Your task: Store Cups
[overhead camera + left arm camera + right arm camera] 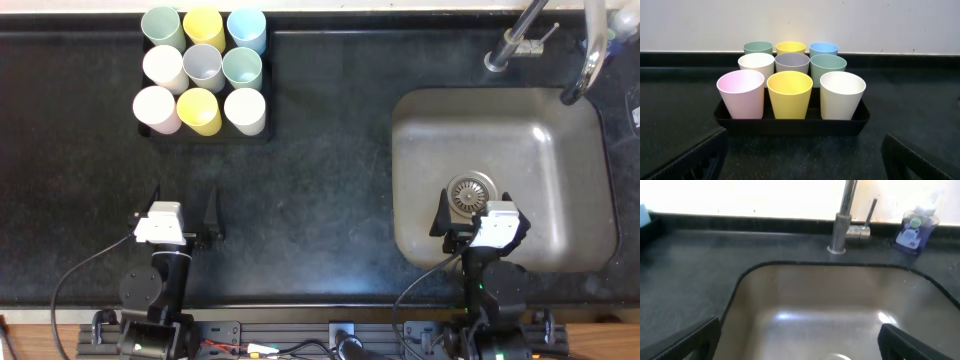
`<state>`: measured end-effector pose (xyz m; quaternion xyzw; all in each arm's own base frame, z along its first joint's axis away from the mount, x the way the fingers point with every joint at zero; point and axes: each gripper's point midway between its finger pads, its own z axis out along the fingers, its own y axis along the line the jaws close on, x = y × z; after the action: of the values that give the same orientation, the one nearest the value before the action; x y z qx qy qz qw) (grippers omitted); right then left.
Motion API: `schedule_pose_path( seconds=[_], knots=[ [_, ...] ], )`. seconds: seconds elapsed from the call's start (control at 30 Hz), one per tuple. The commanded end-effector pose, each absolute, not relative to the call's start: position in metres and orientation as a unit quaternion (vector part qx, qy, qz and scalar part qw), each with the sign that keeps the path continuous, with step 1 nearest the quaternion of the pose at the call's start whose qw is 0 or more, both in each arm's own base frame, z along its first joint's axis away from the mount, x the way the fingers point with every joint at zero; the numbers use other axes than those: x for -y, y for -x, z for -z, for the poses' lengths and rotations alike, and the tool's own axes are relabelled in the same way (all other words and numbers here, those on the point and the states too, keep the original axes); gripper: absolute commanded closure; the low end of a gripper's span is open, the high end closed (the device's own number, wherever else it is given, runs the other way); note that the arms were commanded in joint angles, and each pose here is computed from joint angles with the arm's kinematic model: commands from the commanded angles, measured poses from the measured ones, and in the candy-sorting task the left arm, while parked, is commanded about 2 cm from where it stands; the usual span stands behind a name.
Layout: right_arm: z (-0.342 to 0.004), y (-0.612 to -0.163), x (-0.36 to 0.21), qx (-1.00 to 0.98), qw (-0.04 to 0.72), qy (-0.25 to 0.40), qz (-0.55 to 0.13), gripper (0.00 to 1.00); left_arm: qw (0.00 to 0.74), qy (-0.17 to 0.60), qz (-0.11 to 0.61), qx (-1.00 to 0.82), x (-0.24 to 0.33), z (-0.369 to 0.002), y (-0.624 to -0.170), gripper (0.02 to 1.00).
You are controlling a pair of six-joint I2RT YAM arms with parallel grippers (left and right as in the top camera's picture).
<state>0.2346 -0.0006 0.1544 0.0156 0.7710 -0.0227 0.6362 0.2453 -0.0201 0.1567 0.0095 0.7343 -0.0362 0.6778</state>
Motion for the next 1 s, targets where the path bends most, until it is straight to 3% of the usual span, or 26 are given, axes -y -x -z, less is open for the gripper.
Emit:
schedule_pose_path(
  seconds=[0.03, 0.2, 1.0],
  knots=[
    [-0.162, -0.237, 0.004, -0.754, 0.656, -0.024, 0.026, 0.005, 0.68, -0.02, 0.034, -0.732, 0.022, -0.157, -0.245, 0.02],
    [-0.178, -0.245, 0.005, -0.703, 0.71, -0.034, 0.02, 0.003, 0.68, -0.02, 0.034, -0.732, 0.022, -0.157, -0.245, 0.02],
    [-0.177, -0.246, 0.003, -0.704, 0.71, -0.031, 0.017, 0.003, 0.68, -0.02, 0.034, -0.732, 0.022, -0.157, -0.245, 0.02]
  ],
)
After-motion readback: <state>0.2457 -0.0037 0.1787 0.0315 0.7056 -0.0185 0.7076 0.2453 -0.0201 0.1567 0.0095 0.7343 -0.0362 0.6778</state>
